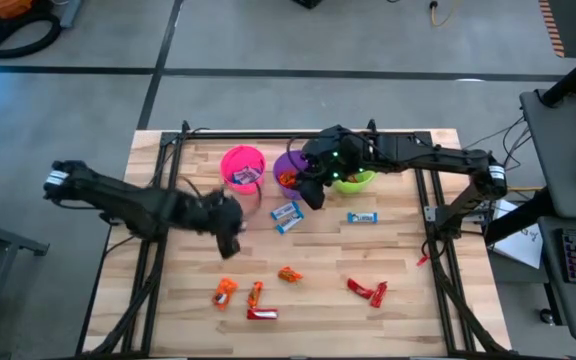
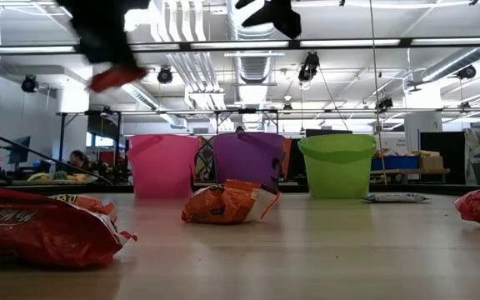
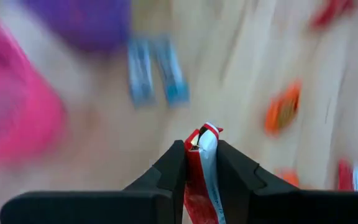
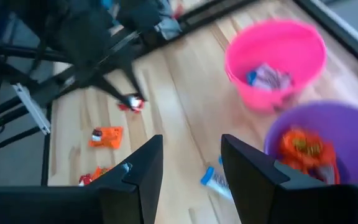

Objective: Organize candy in baskets
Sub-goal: Put the red chocolate into the green bucket

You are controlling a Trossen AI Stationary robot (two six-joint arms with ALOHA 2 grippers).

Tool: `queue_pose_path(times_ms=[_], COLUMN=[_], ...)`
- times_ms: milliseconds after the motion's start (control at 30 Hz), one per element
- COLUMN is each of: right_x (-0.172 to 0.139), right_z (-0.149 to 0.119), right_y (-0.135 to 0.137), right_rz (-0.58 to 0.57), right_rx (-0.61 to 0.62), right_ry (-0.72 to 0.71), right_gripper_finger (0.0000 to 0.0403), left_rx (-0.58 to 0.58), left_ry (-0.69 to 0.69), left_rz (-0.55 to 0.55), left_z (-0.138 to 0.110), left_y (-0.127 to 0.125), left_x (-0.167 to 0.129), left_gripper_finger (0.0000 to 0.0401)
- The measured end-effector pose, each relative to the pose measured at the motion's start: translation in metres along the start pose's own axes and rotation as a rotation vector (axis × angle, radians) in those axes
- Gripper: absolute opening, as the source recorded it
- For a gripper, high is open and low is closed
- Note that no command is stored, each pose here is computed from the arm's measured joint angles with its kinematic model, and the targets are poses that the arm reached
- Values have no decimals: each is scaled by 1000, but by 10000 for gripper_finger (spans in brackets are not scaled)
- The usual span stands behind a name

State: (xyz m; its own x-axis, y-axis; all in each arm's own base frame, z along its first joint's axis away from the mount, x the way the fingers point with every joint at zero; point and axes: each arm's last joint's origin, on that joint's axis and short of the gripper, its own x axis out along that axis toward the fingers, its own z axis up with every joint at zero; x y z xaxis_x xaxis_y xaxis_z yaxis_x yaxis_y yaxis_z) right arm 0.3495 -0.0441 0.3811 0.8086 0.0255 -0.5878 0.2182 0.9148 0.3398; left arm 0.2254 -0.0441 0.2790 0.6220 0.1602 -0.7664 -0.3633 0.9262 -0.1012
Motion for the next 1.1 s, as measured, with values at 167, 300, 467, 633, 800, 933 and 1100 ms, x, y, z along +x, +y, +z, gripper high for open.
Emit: queue_pose_path(times_ms=[167,300,467,633,800,933,1100], right_x=[-3,-3,-4,-6,-3,2,5], right_z=[6,8,13,21,24,23,22], right_y=[9,16,23,27,27,28,28], right_rz=[42,65,93,119,127,130,128], right_rx=[-113,-158,-196,-216,-219,-221,-224], right_ry=[-81,-117,-183,-275,-306,-304,-294], right_gripper_finger=[162,171,182,185,185,185,184], left_rx=[21,34,67,68,61,63,70], left_ry=[-377,-634,-743,-805,-853,-902,-891], left_rz=[-69,-157,-165,-206,-220,-226,-225], left_z=[47,70,79,86,93,99,100], left_y=[29,41,44,40,37,35,34], left_x=[-39,-61,-67,-66,-61,-58,-53], left_gripper_finger=[50,50,50,50,50,50,50])
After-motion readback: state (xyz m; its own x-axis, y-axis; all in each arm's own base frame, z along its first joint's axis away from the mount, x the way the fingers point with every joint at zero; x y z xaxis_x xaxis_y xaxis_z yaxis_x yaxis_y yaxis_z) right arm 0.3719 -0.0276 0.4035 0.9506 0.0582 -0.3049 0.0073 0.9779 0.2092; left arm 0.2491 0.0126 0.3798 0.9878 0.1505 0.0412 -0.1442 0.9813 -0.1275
